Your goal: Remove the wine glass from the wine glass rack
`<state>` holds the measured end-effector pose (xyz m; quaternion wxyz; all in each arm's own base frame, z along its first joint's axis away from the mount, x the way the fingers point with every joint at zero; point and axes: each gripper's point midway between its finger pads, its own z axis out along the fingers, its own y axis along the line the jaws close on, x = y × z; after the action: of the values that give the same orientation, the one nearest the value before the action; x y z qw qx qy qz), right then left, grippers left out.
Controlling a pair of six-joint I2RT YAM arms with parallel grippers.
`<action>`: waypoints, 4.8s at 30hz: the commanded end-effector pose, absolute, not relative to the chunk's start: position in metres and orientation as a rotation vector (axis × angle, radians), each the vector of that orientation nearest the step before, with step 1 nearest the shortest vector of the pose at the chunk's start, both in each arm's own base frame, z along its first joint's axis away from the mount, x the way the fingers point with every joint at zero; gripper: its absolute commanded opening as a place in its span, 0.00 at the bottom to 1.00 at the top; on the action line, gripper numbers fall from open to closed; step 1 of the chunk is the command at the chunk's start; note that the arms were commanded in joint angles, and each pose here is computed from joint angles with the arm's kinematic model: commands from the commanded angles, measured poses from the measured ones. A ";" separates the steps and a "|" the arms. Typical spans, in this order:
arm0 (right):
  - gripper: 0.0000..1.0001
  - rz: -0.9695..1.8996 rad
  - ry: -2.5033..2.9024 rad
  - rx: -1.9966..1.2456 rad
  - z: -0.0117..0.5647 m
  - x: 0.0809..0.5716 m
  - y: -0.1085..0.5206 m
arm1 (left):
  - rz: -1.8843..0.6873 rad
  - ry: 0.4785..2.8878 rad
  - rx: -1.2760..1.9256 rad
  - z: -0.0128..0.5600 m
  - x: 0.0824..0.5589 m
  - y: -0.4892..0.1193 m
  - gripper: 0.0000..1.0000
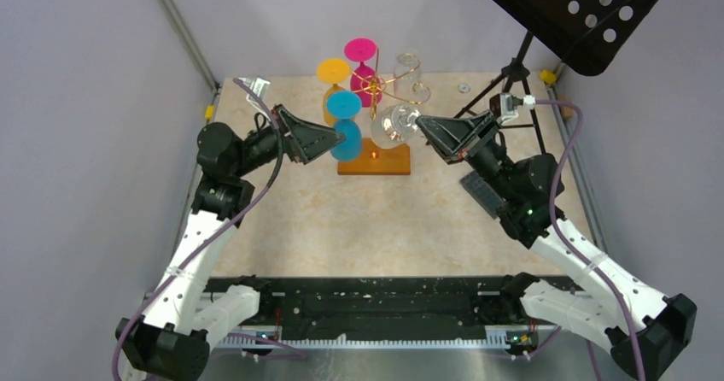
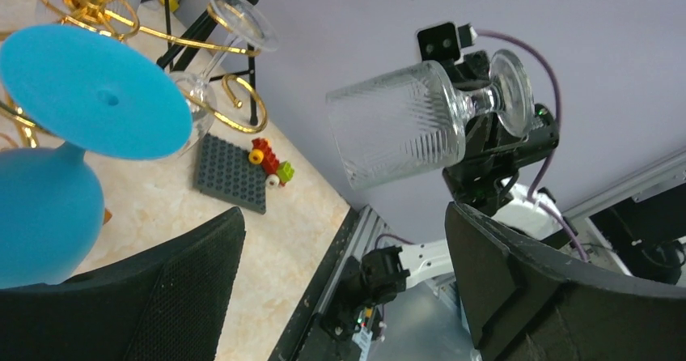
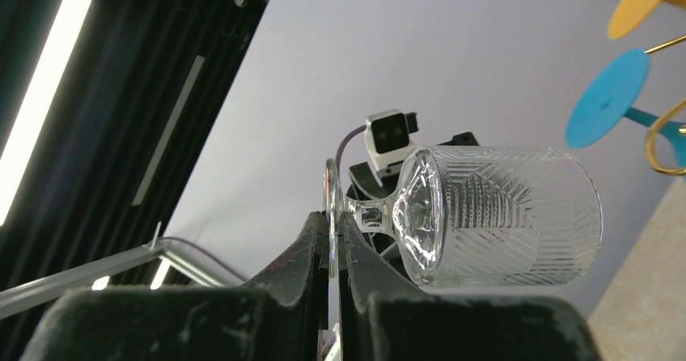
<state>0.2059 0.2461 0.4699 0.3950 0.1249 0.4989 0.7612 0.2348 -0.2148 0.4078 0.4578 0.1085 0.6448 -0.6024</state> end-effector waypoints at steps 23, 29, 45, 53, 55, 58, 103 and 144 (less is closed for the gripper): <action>0.00 2.315 0.853 0.089 0.563 0.161 0.243 | -1.751 1.245 0.272 0.481 0.212 -0.225 0.90; 0.00 2.347 0.777 0.062 0.574 0.155 0.240 | -1.894 1.193 0.267 0.496 0.201 -0.228 0.87; 0.00 2.491 0.671 0.072 0.571 0.154 0.247 | -2.107 1.029 0.351 0.536 0.150 -0.216 0.52; 0.00 2.541 0.665 0.102 0.564 0.160 0.251 | -2.078 0.930 0.440 0.548 0.131 -0.210 0.30; 0.00 2.549 0.659 0.114 0.562 0.162 0.251 | -2.076 0.916 0.451 0.549 0.129 -0.209 0.19; 0.00 2.554 0.659 0.124 0.560 0.163 0.251 | -2.071 0.901 0.453 0.550 0.130 -0.209 0.01; 0.70 1.388 1.393 0.438 0.432 0.229 0.209 | 0.043 2.121 -0.240 0.283 0.352 -0.047 0.00; 0.69 1.243 1.394 0.502 0.414 0.230 0.180 | -0.099 2.451 -0.562 0.155 0.444 0.024 0.25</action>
<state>0.2318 0.1846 0.4014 0.5557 0.2158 0.6077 0.5247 0.4255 0.0253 0.1179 0.2641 -0.2129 0.9405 -0.0222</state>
